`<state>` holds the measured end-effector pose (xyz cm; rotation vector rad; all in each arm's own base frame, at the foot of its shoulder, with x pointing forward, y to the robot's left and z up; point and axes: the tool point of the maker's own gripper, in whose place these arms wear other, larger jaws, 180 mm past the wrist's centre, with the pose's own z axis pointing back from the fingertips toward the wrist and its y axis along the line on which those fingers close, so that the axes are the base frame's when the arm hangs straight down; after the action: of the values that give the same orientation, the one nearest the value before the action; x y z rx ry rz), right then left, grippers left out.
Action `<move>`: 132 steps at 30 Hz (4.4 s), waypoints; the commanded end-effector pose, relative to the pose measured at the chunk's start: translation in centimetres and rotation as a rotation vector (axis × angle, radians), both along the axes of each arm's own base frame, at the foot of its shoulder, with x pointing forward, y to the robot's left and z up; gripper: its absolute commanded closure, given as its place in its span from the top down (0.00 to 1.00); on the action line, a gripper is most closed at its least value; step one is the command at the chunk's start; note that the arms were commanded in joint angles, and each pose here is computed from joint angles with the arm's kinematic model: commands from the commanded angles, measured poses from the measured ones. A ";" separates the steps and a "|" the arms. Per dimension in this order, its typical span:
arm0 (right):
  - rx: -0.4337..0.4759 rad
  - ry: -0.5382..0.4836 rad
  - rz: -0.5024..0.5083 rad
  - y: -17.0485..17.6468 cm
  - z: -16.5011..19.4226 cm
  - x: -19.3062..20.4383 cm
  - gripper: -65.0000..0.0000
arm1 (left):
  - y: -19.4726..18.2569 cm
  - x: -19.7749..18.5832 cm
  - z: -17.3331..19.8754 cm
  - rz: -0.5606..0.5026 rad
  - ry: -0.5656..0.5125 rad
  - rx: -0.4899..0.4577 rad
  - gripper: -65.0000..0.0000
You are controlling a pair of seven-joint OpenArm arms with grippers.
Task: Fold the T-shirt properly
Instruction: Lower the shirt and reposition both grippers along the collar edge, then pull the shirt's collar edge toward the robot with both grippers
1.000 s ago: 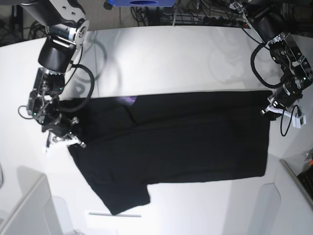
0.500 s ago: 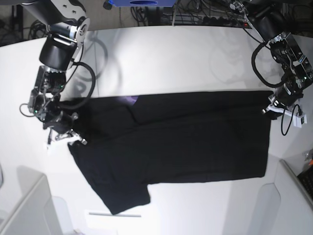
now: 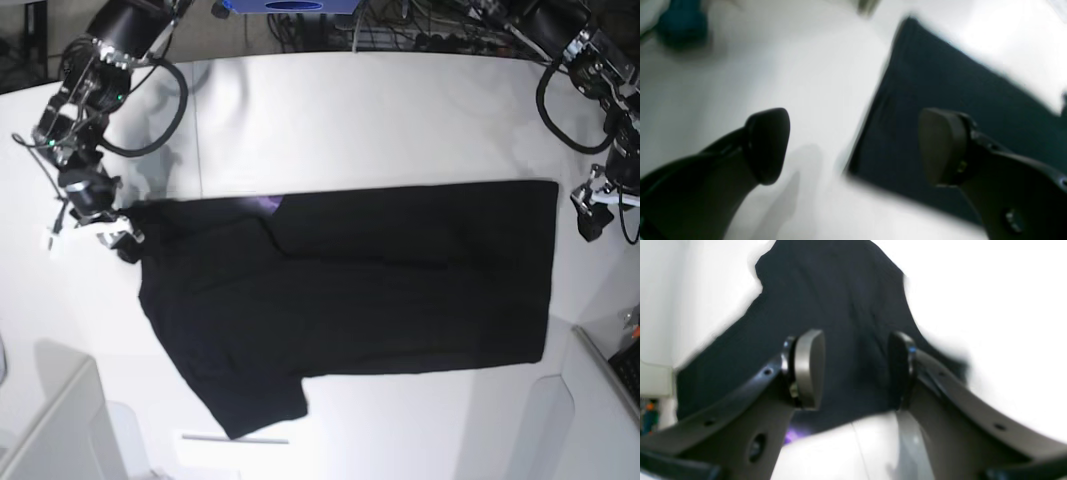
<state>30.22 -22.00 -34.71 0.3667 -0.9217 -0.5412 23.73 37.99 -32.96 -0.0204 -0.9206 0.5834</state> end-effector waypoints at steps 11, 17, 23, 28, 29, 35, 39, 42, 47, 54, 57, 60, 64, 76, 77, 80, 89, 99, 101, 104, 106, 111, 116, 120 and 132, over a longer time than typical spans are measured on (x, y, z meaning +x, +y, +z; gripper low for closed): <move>0.120 0.069 -0.122 0.4 -4.8 -3.1 0.51 | -1.7 -3.3 -5.9 -0.043 0.114 -0.103 0.89; 0.143 0.093 -0.164 -1.1 -7.5 -1.7 0.51 | -1.7 -3.1 -6.0 -0.041 0.114 -0.107 0.89; 0.170 0.123 -0.166 -1.1 -8.9 -1.2 0.50 | -1.8 -2.1 -5.7 -0.042 0.092 -0.111 0.89; 0.172 0.111 -0.165 -1.1 -8.5 -0.6 0.50 | -2.1 -1.0 -7.4 -0.022 0.092 -0.192 0.89; 0.172 0.111 -0.165 -1.1 -8.5 -0.6 0.49 | -2.3 -0.7 -7.7 -0.021 0.091 -0.208 0.89; 0.172 0.115 -0.163 -1.1 -8.7 -0.8 0.49 | -4.1 0.5 -8.8 -0.073 0.112 -0.238 0.89; 0.172 0.118 -0.161 -1.0 -8.8 -0.9 0.49 | -4.6 1.6 -8.5 -0.087 0.081 -0.225 0.88; 0.171 0.117 -0.158 -0.9 -8.7 -0.8 0.49 | -5.2 2.4 -8.6 -0.078 0.072 -0.221 0.71; 0.167 0.102 -0.173 -1.3 -8.5 -0.6 0.49 | -5.9 2.8 -8.8 -0.091 0.080 -0.224 0.11; 0.132 0.037 -0.220 -2.3 -7.8 -0.2 0.00 | -5.6 2.7 -8.8 -0.094 0.086 -0.218 0.00; 0.134 0.037 -0.227 -2.4 -7.9 -0.6 0.00 | -4.9 1.5 -9.0 -0.102 0.115 -0.195 0.00; 0.118 0.040 -0.227 -2.7 -7.8 -1.3 0.00 | -5.0 0.3 -9.5 -0.134 0.161 -0.171 0.00; 0.077 0.046 -0.224 -3.2 -7.2 -3.1 0.00 | -4.6 -2.0 -10.4 -0.151 0.225 -0.151 0.00; -0.017 0.086 -0.210 -3.9 -6.3 -8.3 0.00 | -4.0 -6.3 -9.7 -0.187 0.296 -0.064 0.00; -0.022 0.088 -0.209 -4.0 -6.2 -8.6 0.00 | -4.1 -6.5 -9.4 -0.193 0.296 -0.055 0.00; 0.025 0.088 -0.221 -3.6 -6.4 -9.9 0.00 | -4.2 -6.9 -8.7 -0.205 0.293 -0.029 0.00; 0.048 0.151 -0.231 -3.5 -7.6 -13.3 0.00 | -4.6 -9.1 -9.4 -0.203 0.337 -0.038 0.00; 0.039 0.229 -0.234 -3.5 -8.8 -16.8 0.00 | -5.4 -12.4 -10.2 -0.194 0.372 -0.110 0.00; 0.038 0.234 -0.234 -3.5 -8.8 -17.0 0.00 | -5.7 -12.6 -10.2 -0.192 0.360 -0.132 0.00; 0.031 0.236 -0.231 -3.6 -8.6 -17.3 0.00 | -5.8 -13.4 -10.3 -0.190 0.374 -0.141 0.00; 0.023 0.238 -0.228 -3.6 -8.4 -17.6 0.00 | -5.9 -13.6 -10.4 -0.189 0.378 -0.144 0.00; 0.008 0.225 -0.219 -3.6 -7.6 -17.5 0.00 | -5.9 -14.5 -10.6 -0.187 0.398 -0.148 0.00; 0.007 0.232 -0.219 -3.6 -7.7 -17.8 0.00 | -5.9 -15.8 -10.8 -0.184 0.427 -0.151 0.00; 0.006 0.236 -0.219 -3.6 -7.8 -18.0 0.00 | -5.9 -16.6 -11.0 -0.182 0.445 -0.152 0.00; 0.005 0.251 -0.214 -3.6 -7.9 -18.4 0.00 | -5.9 -17.7 -11.2 -0.180 0.469 -0.156 0.00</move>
<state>11.75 -24.92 -43.35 0.2151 -0.6949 -0.7798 8.70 31.73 -43.05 -0.1495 -0.5316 0.4702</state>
